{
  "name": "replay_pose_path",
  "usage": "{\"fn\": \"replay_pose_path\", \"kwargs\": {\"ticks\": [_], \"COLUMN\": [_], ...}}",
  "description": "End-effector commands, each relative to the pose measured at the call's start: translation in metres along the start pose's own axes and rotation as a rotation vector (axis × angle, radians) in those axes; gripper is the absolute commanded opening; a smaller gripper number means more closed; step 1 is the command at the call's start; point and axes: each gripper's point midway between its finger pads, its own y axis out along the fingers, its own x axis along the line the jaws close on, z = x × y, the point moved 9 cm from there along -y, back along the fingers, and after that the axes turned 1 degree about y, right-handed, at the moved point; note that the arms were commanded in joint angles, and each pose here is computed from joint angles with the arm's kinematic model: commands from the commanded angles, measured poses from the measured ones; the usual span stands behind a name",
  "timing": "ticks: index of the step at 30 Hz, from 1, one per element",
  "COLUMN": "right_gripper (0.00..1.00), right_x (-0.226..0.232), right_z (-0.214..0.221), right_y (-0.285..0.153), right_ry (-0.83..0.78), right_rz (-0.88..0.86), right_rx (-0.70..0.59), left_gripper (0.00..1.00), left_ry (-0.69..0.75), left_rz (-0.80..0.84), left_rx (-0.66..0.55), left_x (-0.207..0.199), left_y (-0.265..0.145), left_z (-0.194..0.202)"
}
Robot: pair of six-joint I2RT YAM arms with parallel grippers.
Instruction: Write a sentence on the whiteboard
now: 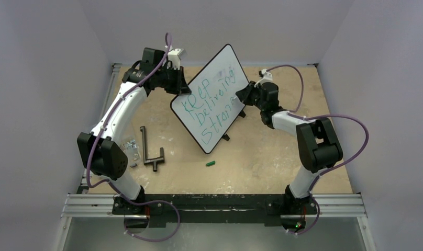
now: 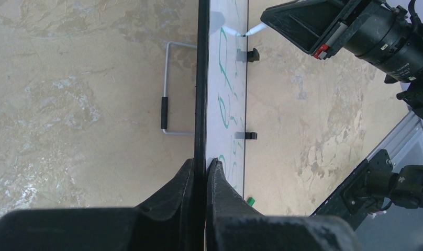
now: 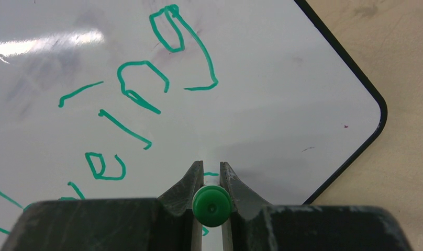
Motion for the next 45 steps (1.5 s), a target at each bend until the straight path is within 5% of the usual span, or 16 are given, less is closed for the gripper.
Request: {"fn": "replay_pose_path", "kwargs": {"ticks": [1, 45], "right_gripper": [0.00, 0.00], "right_x": [0.007, -0.021], "right_z": [-0.014, 0.037], "right_y": [0.009, -0.006], "right_ry": [-0.022, -0.008], "right_rz": [-0.006, 0.061], "right_rx": [-0.044, 0.060], "left_gripper": [0.00, 0.00], "left_ry": [0.089, 0.094], "left_rz": [-0.239, -0.233], "left_rx": [0.004, -0.012], "left_x": [0.026, 0.022], "left_y": [-0.010, -0.015], "left_z": [0.003, 0.001]}}
